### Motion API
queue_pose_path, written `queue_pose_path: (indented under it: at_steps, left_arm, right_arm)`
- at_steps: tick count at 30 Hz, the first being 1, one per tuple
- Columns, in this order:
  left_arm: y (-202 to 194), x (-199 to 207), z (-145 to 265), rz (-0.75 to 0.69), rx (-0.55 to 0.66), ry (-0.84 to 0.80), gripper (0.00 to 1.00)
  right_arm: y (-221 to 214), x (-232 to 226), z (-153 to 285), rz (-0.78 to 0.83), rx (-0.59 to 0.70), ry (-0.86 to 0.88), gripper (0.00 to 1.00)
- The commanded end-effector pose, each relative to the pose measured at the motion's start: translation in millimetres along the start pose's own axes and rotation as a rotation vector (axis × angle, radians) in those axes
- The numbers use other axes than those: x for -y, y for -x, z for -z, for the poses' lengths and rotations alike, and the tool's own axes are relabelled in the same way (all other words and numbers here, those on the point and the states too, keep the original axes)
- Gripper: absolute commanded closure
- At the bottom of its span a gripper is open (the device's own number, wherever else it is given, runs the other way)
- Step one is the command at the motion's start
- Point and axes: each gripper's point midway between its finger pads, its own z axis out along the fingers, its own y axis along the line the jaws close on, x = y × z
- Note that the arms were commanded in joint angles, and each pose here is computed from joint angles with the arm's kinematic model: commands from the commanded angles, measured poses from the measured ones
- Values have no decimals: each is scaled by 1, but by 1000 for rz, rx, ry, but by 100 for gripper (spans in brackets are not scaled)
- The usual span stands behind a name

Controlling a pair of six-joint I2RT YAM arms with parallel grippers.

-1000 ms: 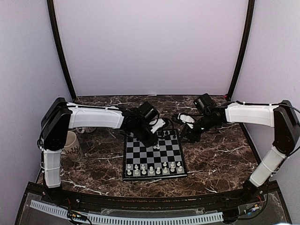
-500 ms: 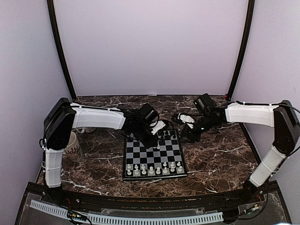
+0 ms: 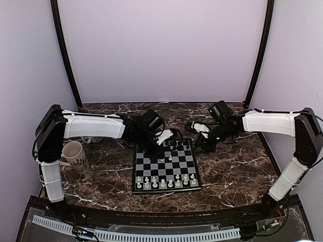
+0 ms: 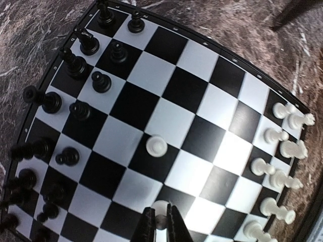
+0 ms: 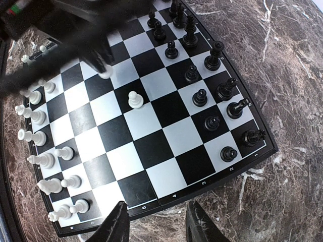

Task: Set up the chess pieces on the board
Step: Pick up the pawn from the chessboard, then place the pawn on d2.

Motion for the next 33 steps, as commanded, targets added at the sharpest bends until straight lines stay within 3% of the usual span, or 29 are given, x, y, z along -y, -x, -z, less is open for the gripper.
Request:
queue_pose_path:
  at_steps: [1, 8, 25, 33]
  left_arm:
    - [1, 27, 46, -41, 89, -115, 98]
    - [-32, 51, 41, -87, 21, -201, 98]
    - [-53, 71, 13, -151, -81, -227, 97]
    - [-48, 72, 11, -154, -67, -229, 97]
  right_arm:
    - [9, 1, 3, 21, 18, -9, 61]
    - [9, 2, 3, 18, 17, -6, 61]
    - [9, 2, 2, 16, 13, -6, 61]
    - [6, 2, 0, 13, 6, 0, 61]
